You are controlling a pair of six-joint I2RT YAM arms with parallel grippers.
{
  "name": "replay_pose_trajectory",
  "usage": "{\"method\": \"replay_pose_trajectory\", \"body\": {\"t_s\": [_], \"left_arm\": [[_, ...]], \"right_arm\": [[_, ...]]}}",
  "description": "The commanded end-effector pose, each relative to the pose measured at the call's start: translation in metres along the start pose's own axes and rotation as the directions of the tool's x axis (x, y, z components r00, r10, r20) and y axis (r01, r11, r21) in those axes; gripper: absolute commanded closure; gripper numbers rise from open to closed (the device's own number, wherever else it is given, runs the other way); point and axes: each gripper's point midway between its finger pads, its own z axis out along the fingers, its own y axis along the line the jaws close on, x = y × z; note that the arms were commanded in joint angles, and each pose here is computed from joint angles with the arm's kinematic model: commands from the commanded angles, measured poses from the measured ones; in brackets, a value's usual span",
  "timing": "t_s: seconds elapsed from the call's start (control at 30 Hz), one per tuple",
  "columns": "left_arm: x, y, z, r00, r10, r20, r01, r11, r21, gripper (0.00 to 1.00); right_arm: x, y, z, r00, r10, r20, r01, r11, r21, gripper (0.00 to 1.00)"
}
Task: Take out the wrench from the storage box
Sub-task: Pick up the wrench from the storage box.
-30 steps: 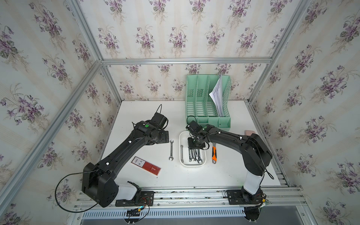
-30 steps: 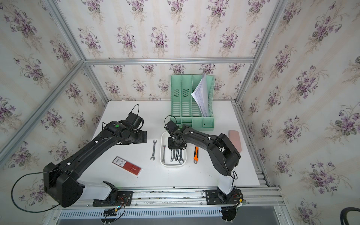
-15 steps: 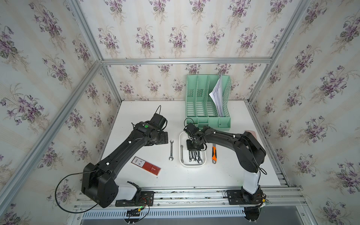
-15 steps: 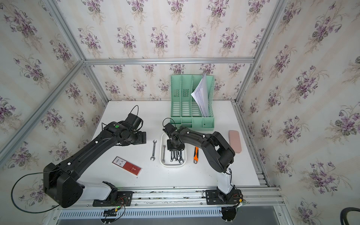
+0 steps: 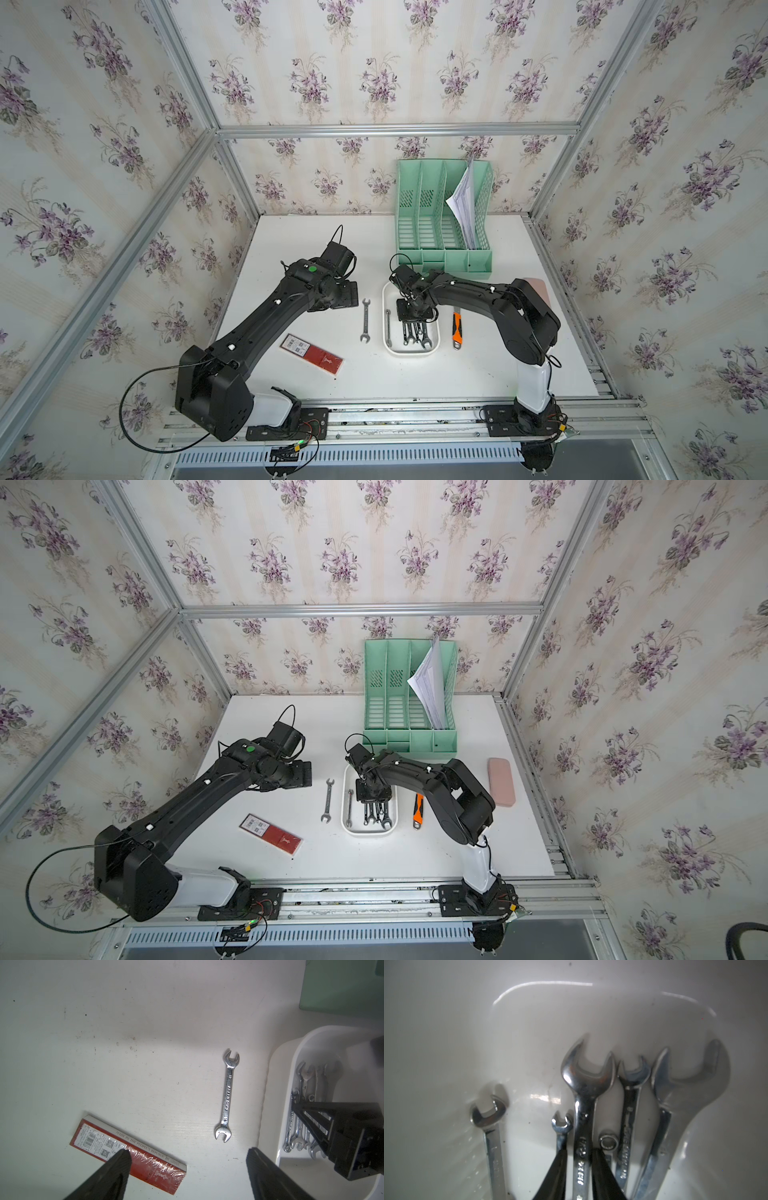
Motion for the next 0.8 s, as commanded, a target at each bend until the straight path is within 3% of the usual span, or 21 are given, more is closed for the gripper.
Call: {"method": "replay_pose_trajectory", "body": {"t_s": [0.0,0.77], "left_arm": [[-0.002,-0.001,-0.001,1.0,0.001,0.008,-0.001,1.0,0.004,0.08],[-0.002,-0.003,0.003,1.0,0.0,-0.006,0.0,1.0,0.011,0.09]], "right_arm": [[0.003,-0.005,0.003,1.0,0.002,-0.011,-0.002,0.999,0.034,0.74],[0.006,-0.014,-0.004,1.0,-0.019,-0.015,0.02,0.998,0.067,0.77]]}}
